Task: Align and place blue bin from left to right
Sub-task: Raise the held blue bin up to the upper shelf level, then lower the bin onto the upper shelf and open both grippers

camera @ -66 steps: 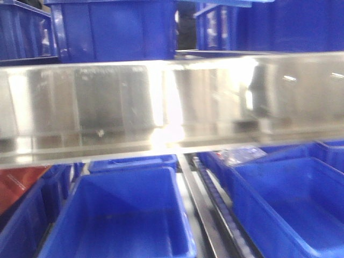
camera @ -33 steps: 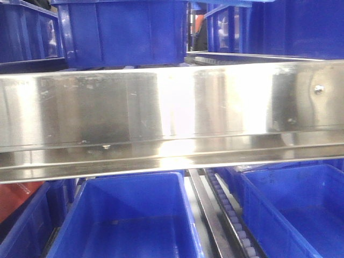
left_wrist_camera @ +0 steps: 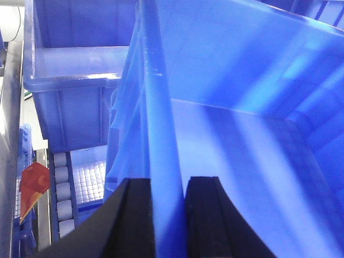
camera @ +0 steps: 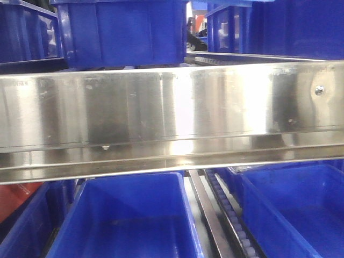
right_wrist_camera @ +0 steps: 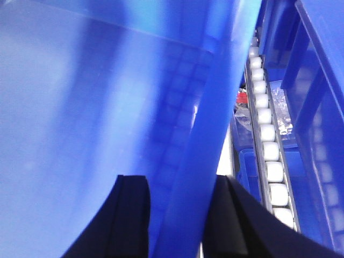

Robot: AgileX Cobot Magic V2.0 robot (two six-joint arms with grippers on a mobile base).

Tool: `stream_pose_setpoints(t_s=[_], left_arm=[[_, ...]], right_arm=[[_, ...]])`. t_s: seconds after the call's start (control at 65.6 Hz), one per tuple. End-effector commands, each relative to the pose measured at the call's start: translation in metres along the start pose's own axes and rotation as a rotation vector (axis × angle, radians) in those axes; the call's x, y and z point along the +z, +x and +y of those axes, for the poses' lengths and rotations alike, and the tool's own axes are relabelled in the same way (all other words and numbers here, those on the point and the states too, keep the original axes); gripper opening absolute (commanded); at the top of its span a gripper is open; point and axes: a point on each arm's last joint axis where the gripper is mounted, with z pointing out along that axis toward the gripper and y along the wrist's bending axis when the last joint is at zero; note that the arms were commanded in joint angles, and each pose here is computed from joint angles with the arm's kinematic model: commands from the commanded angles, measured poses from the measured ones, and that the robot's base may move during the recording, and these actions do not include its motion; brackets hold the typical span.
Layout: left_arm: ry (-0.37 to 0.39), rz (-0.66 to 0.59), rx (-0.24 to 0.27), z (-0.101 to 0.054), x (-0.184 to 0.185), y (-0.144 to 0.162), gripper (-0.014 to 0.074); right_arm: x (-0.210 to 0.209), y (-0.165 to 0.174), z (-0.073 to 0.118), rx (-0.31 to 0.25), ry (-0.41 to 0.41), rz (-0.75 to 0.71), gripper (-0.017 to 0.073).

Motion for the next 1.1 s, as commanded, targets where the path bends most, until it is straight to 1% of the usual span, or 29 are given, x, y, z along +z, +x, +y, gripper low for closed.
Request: stream_pose_setpoints(t_s=[0.0, 0.411, 0.487, 0.564, 0.625, 0.716, 0.807, 0.838, 1.005, 1.082], left_arm=[[0.013, -0.198, 0.014, -0.003, -0.015, -0.021, -0.0111], [0.015, -0.198, 0.012, -0.003, -0.015, -0.021, -0.0111], [0.019, -0.186, 0.008, -0.003, -0.015, -0.020, -0.0111], [0.012, -0.155, 0.009, -0.002, -0.013, -0.017, -0.0111], [0.006, -0.125, 0.011, -0.001, -0.009, -0.014, -0.0111], [-0.025, -0.073, 0.026, 0.003, 0.001, -0.008, -0.0111], [-0.072, -0.012, 0.023, 0.009, 0.012, -0.002, -0.0111], [-0.083, 0.008, 0.029, 0.010, 0.015, 0.000, -0.0111], [-0.136, 0.112, 0.051, 0.018, 0.034, 0.012, -0.0111], [-0.156, 0.142, 0.040, 0.022, 0.044, 0.017, -0.0111]], right_arm=[[-0.013, -0.010, 0.000, -0.046, -0.015, -0.103, -0.0153], [-0.014, -0.011, 0.001, -0.045, -0.022, -0.122, -0.0153], [-0.015, -0.012, 0.001, -0.044, -0.025, -0.125, -0.0153], [-0.014, -0.014, 0.000, -0.059, -0.026, -0.151, -0.0153], [-0.014, -0.019, -0.003, -0.054, -0.025, -0.187, -0.0153], [-0.008, -0.023, -0.009, -0.044, -0.019, -0.224, -0.0153], [0.005, -0.025, -0.012, -0.037, -0.011, -0.227, -0.0153], [0.011, -0.026, -0.013, -0.036, -0.007, -0.224, -0.0153], [0.042, -0.024, -0.011, -0.042, -0.003, -0.197, -0.0153], [0.057, -0.022, -0.010, -0.046, -0.002, -0.183, -0.0153]])
